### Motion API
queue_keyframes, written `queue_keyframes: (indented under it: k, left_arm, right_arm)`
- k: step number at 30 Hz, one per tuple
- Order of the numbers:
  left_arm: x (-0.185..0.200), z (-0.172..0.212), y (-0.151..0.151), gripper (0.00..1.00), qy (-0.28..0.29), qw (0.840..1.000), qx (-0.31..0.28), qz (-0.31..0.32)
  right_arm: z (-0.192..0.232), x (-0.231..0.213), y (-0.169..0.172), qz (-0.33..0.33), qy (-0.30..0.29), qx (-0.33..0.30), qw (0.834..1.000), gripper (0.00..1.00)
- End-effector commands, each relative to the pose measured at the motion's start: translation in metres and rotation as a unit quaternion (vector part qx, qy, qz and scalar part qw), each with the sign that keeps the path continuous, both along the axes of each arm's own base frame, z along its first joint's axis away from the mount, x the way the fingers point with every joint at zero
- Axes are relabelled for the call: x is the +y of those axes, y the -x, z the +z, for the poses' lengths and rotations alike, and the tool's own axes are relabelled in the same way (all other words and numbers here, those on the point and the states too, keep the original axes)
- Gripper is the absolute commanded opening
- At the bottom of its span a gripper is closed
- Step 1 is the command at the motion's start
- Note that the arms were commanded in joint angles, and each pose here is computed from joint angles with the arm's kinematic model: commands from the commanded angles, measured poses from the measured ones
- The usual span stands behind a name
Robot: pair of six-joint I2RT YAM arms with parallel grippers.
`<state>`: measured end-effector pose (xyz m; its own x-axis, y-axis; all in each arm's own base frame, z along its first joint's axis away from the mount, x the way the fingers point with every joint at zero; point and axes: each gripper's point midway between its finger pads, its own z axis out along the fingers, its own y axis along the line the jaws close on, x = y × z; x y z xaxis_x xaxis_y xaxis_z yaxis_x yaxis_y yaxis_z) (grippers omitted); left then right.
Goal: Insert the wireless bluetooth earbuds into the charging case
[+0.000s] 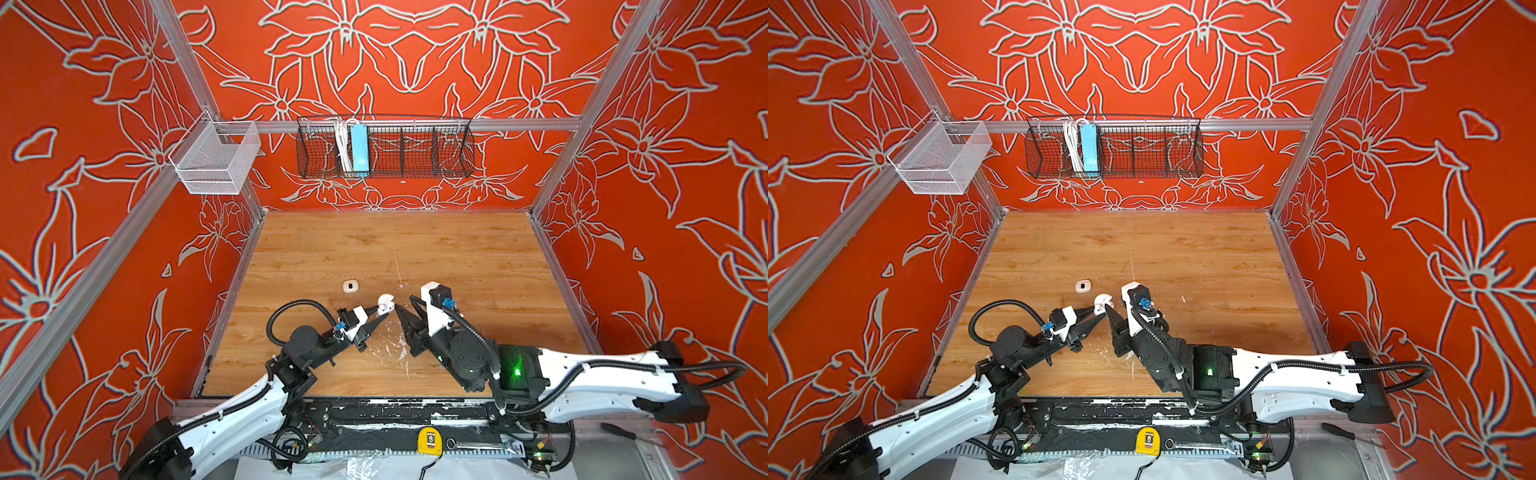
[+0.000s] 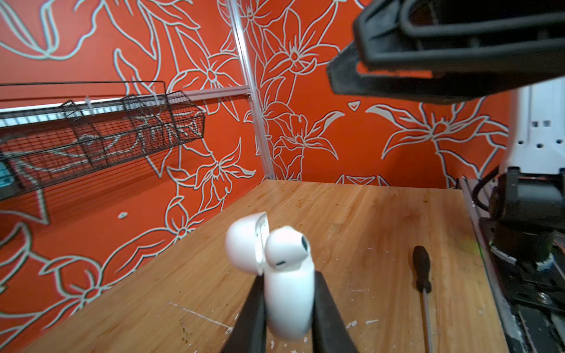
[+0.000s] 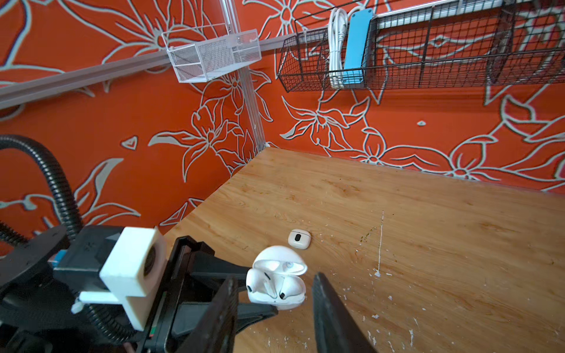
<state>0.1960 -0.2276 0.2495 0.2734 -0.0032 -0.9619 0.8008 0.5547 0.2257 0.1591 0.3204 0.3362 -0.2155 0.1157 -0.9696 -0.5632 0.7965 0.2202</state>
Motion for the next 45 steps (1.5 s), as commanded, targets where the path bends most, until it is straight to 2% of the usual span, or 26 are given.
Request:
queue_keyframes:
  k: [1, 7, 13, 20, 24, 33, 37, 41, 45]
  left_arm:
    - [-0.007, 0.024, 0.013, 0.00, 0.012, 0.998, -0.048, -0.038]
    - [-0.009, 0.020, 0.012, 0.00, 0.001, 0.998, -0.047, -0.039]
    - [-0.009, 0.019, 0.011, 0.00, -0.001, 0.998, -0.045, -0.039]
    - [-0.009, 0.019, 0.012, 0.00, 0.000, 0.998, -0.046, -0.041]
    - [-0.009, 0.020, 0.013, 0.00, 0.001, 0.998, -0.048, -0.041]
    - [-0.008, 0.020, 0.013, 0.00, 0.002, 0.998, -0.048, -0.040]
    - [-0.008, 0.020, 0.012, 0.00, 0.001, 0.998, -0.046, -0.037]
    - [-0.007, 0.020, 0.011, 0.00, 0.001, 0.998, -0.047, -0.035]
    - [-0.007, 0.020, 0.011, 0.00, 0.002, 0.998, -0.044, -0.034]
  right_arm:
    - [-0.001, 0.006, 0.006, 0.025, 0.026, -0.013, 0.999, 0.42]
    - [-0.008, 0.025, 0.009, 0.046, 0.030, -0.004, 0.999, 0.48]
    - [-0.020, 0.031, -0.003, -0.003, 0.063, 0.008, 0.998, 0.48]
    - [-0.026, 0.025, -0.013, -0.045, 0.068, 0.011, 0.997, 0.43]
    - [-0.030, 0.019, -0.018, -0.063, 0.073, 0.015, 0.995, 0.34]
    - [-0.033, 0.012, -0.023, -0.074, 0.065, 0.021, 0.995, 0.27]
    - [-0.030, 0.013, -0.021, -0.068, 0.056, 0.020, 0.996, 0.29]
    - [-0.025, 0.014, -0.020, -0.059, 0.050, 0.020, 0.997, 0.38]
    - [-0.022, 0.002, -0.022, -0.072, 0.049, 0.015, 0.996, 0.38]
